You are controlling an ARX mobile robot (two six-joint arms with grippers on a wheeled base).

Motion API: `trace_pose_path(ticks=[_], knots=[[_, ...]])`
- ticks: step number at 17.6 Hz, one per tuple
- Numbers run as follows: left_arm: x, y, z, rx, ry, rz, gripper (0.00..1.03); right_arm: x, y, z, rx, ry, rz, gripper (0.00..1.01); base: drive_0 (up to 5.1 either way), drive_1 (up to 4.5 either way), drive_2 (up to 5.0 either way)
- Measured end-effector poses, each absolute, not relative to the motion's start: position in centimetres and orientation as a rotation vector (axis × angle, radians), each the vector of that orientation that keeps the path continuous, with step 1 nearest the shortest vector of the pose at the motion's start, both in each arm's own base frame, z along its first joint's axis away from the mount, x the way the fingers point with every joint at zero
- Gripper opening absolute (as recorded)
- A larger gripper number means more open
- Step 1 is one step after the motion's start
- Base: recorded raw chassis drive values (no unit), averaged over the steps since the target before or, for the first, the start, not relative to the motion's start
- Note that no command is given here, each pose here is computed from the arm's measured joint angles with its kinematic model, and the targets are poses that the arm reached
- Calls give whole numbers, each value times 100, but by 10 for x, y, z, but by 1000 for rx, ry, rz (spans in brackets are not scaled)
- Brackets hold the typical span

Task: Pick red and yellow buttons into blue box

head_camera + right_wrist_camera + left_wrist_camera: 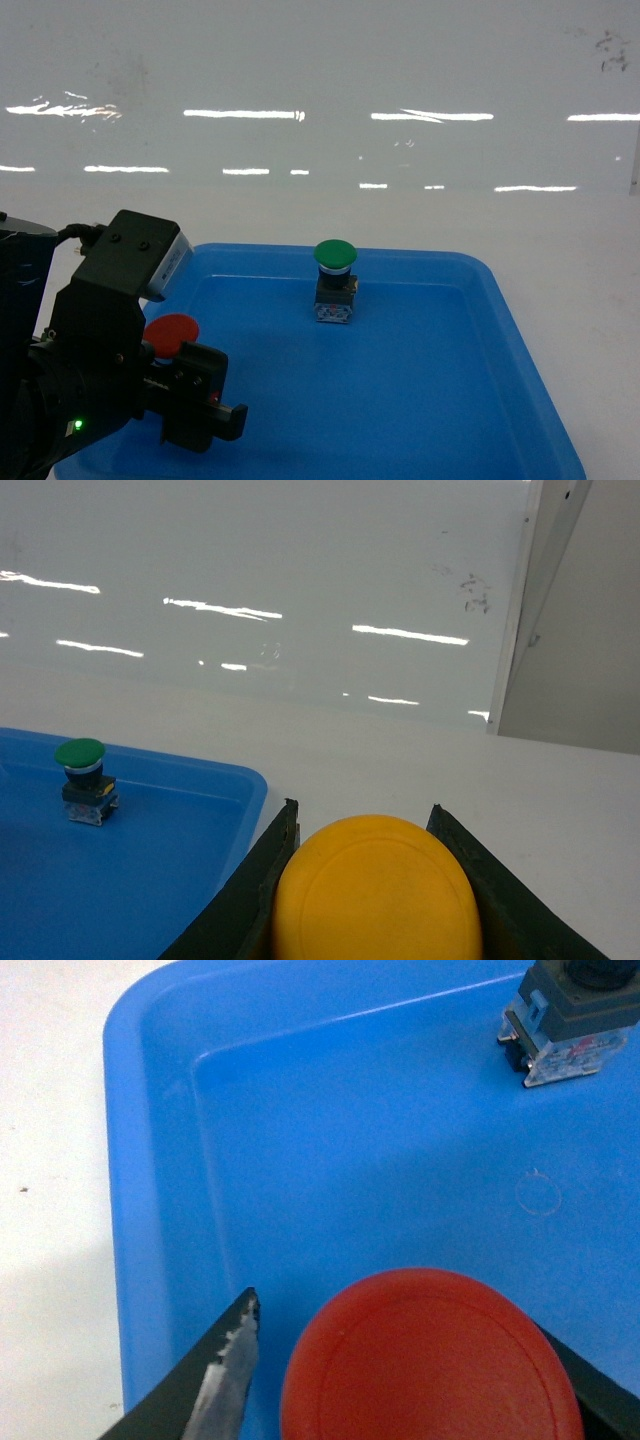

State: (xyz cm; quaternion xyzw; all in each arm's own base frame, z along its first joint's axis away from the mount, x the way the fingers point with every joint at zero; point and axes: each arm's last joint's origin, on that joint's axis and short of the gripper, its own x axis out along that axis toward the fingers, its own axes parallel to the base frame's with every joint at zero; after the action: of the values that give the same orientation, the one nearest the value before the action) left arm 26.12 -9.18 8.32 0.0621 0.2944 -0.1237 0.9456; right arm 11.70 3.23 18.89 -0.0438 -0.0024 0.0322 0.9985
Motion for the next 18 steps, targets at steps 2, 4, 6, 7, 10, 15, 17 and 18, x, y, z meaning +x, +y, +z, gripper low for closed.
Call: trace_pose_path(ticks=[2,4,6,7,10,15,17,18], knots=[[260,-90,83,118,592,-242,36,117,32,189,-88,-5,64,34,0,0,0],[253,-88,83,113,587,-244,25,117,32,189,-87,-5,64,34,0,0,0],[249,-86,82,106,572,-242,24,117,32,189,-87,-4,64,34,0,0,0],[244,-82,86,87,557,-249,24,117,32,189,-88,-5,64,34,0,0,0],[240,-57,124,9,429,-195,24,117,32,189,-88,-5,64,34,0,0,0],[208,-16,186,-104,267,-152,24,117,32,189,-88,-5,64,34,0,0,0],[187,-3,204,-124,199,-127,24,117,32,189,-88,-5,64,34,0,0,0],[177,2,207,-129,189,-120,24,117,32,189,-88,-5,64,34,0,0,0]])
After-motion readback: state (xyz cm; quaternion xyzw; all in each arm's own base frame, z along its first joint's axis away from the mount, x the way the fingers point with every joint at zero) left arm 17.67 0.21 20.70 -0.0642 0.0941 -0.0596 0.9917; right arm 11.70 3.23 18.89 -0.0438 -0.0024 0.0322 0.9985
